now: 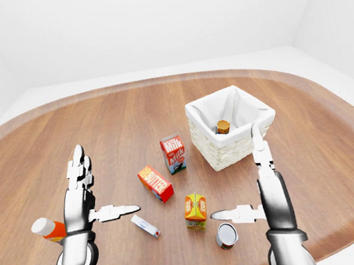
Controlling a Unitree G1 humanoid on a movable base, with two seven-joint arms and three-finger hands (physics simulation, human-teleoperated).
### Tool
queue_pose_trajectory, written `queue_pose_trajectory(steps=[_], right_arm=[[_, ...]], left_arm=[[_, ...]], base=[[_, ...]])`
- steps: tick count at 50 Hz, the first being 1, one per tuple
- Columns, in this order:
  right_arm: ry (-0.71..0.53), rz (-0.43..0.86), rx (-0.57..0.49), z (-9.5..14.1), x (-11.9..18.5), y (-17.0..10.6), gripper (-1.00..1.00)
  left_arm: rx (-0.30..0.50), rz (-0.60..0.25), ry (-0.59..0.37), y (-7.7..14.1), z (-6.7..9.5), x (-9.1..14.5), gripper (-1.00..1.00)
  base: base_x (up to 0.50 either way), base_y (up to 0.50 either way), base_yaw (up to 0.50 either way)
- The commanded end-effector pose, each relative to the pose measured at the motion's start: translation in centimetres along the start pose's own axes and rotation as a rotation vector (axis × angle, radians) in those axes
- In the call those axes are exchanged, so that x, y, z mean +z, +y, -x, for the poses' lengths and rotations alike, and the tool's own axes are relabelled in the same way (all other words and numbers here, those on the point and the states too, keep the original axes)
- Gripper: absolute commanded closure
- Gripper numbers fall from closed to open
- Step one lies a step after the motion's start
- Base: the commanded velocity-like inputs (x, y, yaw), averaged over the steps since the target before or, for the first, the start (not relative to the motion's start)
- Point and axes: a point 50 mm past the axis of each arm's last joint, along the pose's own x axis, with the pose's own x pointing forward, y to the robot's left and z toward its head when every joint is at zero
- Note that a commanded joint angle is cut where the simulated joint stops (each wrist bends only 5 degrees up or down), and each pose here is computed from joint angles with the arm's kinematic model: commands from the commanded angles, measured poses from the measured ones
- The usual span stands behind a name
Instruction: Pick up the alphabet soup and the tomato sauce, and put them in the basket.
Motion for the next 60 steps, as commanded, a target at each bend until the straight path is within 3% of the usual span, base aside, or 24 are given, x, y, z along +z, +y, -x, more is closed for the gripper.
queue_pose_trajectory(steps=[1,24,60], right_arm=[[0.064,0.003,0.018,0.9,-1.0,0.6,-1.0],[0.113,-0.026,0.041,2.5,-1.0,0.5,-1.0],[0.361,0.005,0.099,6.1,-4.5,1.8,-1.0]], left_arm=[[0.003,0.005,0.0,0.1,0.0,0.0,-1.0],[0.003,0.006,0.0,0.1,0.0,0.0,-1.0],[0.003,0.005,0.0,0.1,0.0,0.0,-1.0]], base=[[0.0,0.0,0.0],[0.0,0.0,0.0],[0.0,0.0,0.0]])
